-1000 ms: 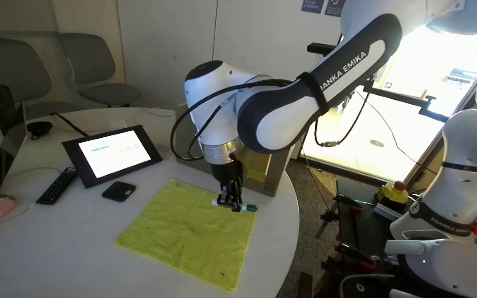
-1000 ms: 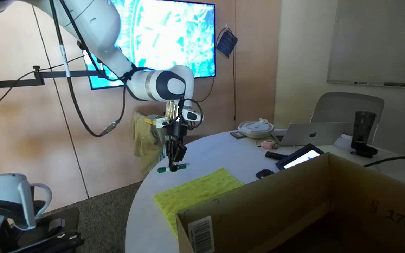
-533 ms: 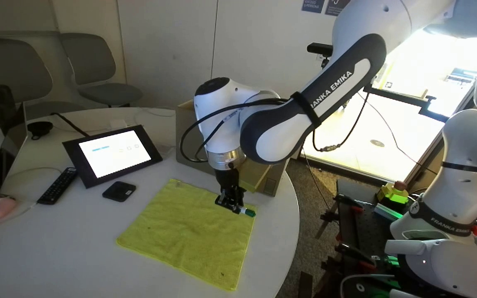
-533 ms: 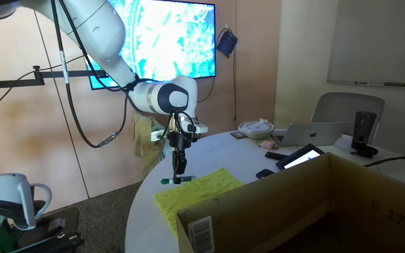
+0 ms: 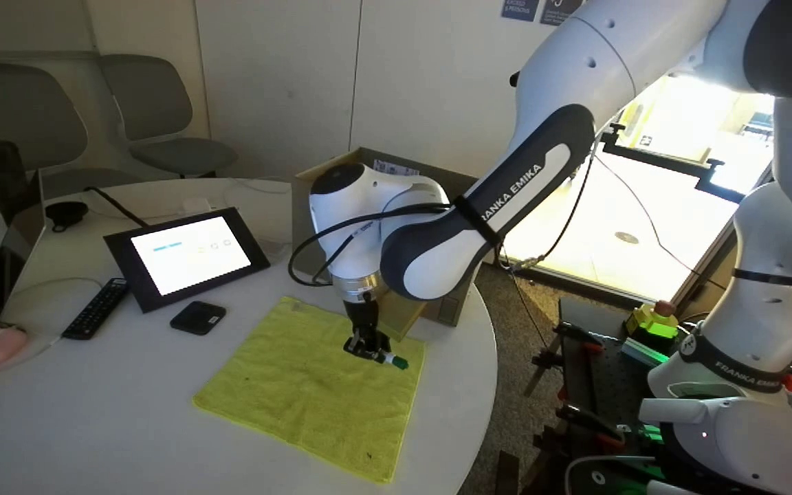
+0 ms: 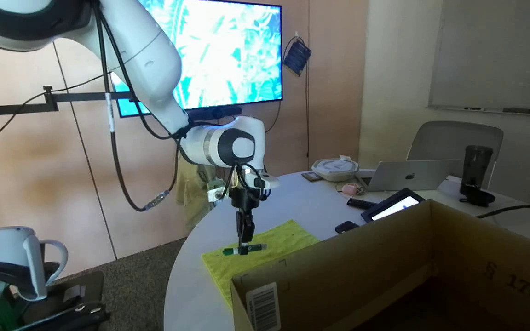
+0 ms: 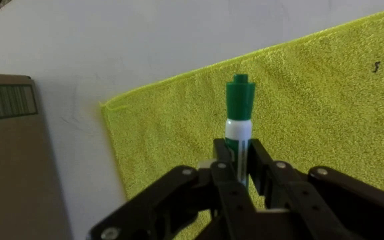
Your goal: Put the marker on the towel, fold the towel then put it in the box
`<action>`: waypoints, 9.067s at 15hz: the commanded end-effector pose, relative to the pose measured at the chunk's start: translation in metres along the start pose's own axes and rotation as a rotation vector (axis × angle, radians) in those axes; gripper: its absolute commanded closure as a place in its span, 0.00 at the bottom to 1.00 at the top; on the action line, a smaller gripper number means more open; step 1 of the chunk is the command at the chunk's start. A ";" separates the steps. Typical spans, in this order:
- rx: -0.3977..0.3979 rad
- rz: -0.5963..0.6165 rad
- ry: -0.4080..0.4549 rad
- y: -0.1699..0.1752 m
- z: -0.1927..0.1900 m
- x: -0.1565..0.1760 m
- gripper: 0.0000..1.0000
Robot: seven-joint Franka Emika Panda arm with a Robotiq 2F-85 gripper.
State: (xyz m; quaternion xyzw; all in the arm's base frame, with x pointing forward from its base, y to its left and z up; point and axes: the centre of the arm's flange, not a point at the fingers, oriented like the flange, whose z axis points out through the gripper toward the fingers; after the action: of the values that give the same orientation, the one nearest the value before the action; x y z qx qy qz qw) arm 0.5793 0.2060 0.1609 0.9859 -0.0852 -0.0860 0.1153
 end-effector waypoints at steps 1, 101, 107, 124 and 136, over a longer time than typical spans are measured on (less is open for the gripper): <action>-0.054 -0.033 0.077 -0.020 0.003 0.028 0.94; 0.045 0.484 0.065 0.089 0.082 -0.026 0.86; 0.073 0.404 0.091 0.070 0.072 -0.031 0.86; 0.205 -0.116 0.164 -0.037 0.021 -0.075 0.56; 0.081 -0.737 0.202 -0.075 0.047 -0.151 0.00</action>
State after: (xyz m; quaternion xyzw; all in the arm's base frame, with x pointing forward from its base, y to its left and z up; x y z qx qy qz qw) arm 0.4462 0.2953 0.1228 0.9762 0.2121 -0.0270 0.0369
